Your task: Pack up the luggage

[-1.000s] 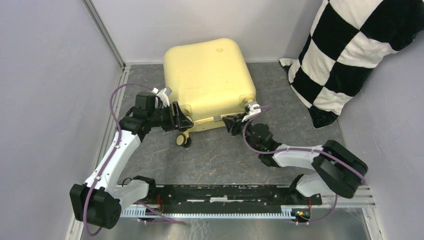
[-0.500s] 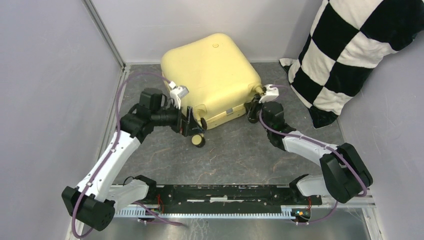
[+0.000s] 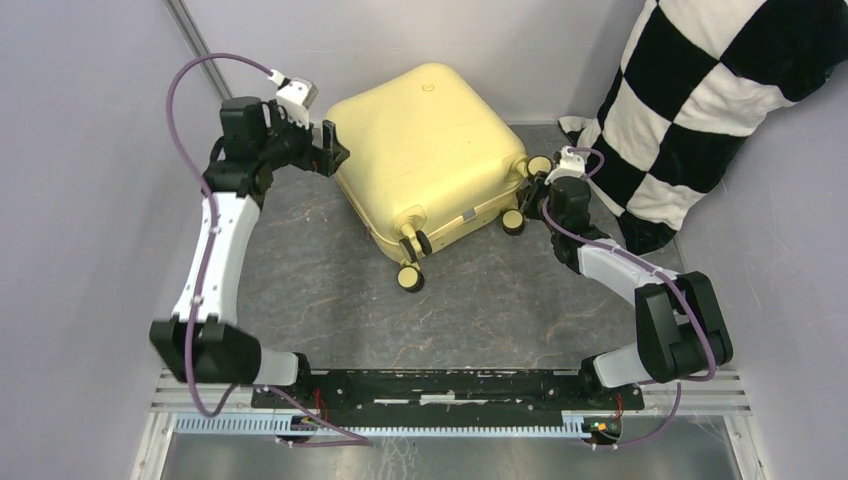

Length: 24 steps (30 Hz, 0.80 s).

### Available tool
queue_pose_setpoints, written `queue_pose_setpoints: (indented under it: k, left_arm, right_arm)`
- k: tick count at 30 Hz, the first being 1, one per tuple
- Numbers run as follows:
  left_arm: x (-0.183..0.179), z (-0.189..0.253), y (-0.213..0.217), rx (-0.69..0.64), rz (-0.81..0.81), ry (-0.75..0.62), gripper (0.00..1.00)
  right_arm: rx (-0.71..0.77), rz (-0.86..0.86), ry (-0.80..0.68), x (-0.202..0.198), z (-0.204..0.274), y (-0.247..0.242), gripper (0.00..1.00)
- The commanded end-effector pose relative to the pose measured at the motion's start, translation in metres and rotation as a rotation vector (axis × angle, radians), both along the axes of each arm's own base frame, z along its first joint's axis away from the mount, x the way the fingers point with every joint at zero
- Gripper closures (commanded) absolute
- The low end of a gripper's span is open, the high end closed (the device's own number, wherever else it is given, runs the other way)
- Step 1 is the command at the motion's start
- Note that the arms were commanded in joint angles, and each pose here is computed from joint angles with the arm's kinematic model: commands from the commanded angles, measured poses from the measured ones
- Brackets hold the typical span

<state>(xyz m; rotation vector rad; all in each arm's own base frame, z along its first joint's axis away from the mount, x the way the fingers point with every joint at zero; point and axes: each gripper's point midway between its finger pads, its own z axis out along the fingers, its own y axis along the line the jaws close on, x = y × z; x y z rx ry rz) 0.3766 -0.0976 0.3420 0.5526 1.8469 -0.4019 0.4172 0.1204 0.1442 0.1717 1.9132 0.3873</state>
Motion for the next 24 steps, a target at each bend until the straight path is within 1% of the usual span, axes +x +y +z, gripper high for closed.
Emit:
queue_pose_setpoints:
  k: [1,2,4,8,10,12,15,17,20,22,24]
  left_arm:
    - [0.045,-0.029,0.023,0.085,0.039,0.003,0.0]
    - [0.049,-0.036,0.023,0.091,0.033,-0.004,0.0]
    - [0.044,-0.05,0.015,0.092,-0.029,0.005,0.0]
    - [0.0,-0.083,-0.012,0.079,-0.257,0.078,0.04]
    - [-0.022,-0.099,-0.019,0.108,-0.346,0.123,0.07]
    - [-0.042,-0.114,-0.022,0.135,-0.401,0.162,0.11]
    - [-0.072,-0.134,-0.036,0.211,-0.487,0.188,0.14]
    - [-0.091,-0.137,-0.051,0.293,-0.572,0.146,0.13]
    - [-0.113,-0.126,-0.076,0.444,-0.695,0.005,0.09]
    - [-0.116,-0.115,-0.089,0.533,-0.779,-0.078,0.07]
    - [-0.118,-0.106,-0.1,0.61,-0.865,-0.121,0.06]
  right_arm:
    - [0.081,0.039,-0.025,-0.008,0.006,0.013,0.69]
    - [0.091,0.041,-0.017,-0.012,0.001,0.014,0.69]
    - [0.091,0.044,0.002,-0.016,-0.008,0.016,0.69]
    - [0.08,0.074,0.013,-0.01,-0.011,0.026,0.69]
    - [0.073,0.086,0.01,0.001,-0.006,0.032,0.69]
    - [0.062,0.091,0.014,0.013,-0.004,0.037,0.69]
    - [0.05,0.087,0.021,0.031,-0.004,0.042,0.69]
    - [0.043,0.088,0.022,0.043,-0.003,0.045,0.68]
    - [0.039,0.101,0.029,0.058,-0.005,0.052,0.68]
    - [0.044,0.138,0.048,0.066,-0.008,0.064,0.68]
    - [0.037,0.161,0.045,0.068,-0.008,0.072,0.67]
